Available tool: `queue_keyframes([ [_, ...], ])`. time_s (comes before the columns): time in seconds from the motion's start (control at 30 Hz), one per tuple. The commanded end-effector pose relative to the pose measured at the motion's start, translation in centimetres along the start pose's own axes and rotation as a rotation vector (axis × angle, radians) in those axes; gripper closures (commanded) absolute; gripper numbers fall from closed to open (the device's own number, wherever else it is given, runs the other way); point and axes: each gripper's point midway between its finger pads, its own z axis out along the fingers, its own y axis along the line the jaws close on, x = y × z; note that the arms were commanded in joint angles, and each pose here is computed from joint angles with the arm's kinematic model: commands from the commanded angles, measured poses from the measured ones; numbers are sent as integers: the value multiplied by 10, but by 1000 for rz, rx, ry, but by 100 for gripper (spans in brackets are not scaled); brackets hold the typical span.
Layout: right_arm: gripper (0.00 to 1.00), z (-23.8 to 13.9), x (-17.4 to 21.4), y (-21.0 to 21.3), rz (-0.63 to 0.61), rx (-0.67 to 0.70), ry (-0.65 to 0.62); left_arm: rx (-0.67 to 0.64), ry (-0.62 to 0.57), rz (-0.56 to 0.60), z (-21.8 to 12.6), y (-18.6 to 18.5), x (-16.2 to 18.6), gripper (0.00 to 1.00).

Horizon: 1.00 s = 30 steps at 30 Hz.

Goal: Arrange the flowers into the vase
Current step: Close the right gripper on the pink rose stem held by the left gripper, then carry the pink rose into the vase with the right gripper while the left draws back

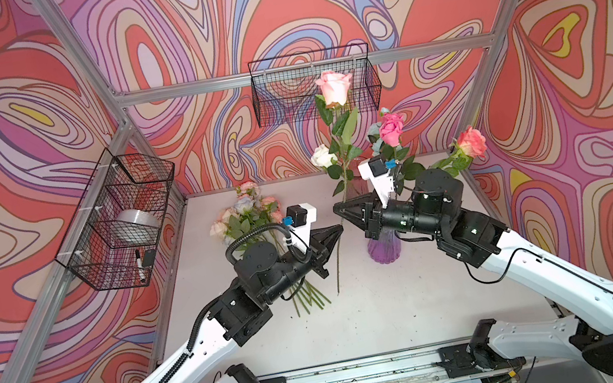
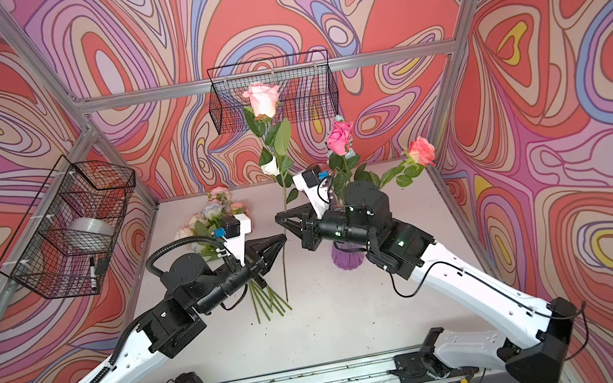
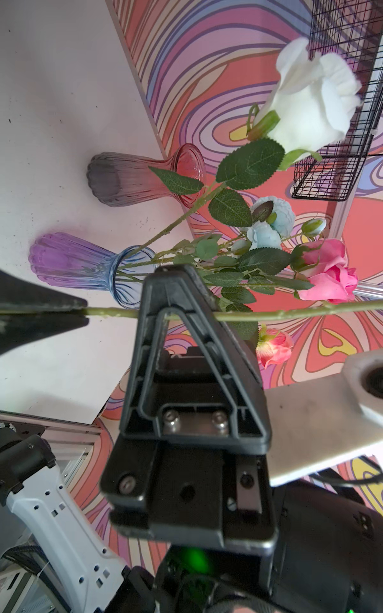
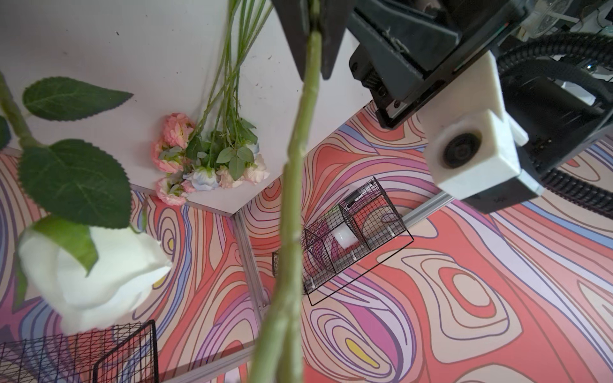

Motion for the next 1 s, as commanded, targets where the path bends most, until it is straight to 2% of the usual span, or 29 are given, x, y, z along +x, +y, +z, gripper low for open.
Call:
queue_keyframes([
  [0.0, 100, -1, -13, 3, -5, 5, -53, 13, -45, 16, -6, -5, -9, 100],
  [0.03, 100, -2, -14, 2, -7, 9, -54, 4, -45, 15, -6, -3, -9, 95],
  [0.1, 100, -6, -16, 1, -26, 32, -59, -29, -44, 15, -9, 3, -7, 61],
  [0.13, 100, -9, -19, -2, -40, 56, -68, -54, -46, 14, -12, 7, -6, 47],
  [0.2, 100, -19, -30, -8, -89, 132, -94, -131, -54, 5, -23, 20, -5, 30],
  [0.3, 100, -42, -52, -12, -174, 247, -123, -223, -95, -24, -47, 36, 0, 25],
  [0.4, 100, -61, -69, -17, -240, 340, -168, -277, -140, -61, -70, 48, 8, 25],
  [0.53, 100, -84, -87, -39, -343, 542, -199, -341, -167, -95, -98, 60, 20, 25],
  [0.73, 100, -115, -111, -71, -452, 834, -282, -393, -171, -97, -119, 68, 26, 24],
  [0.83, 100, -112, -109, -92, -447, 892, -247, -398, -160, -106, -120, 70, 32, 24],
  [0.97, 100, -108, -96, -115, -386, 899, -223, -391, -150, -114, -120, 69, 36, 24],
])
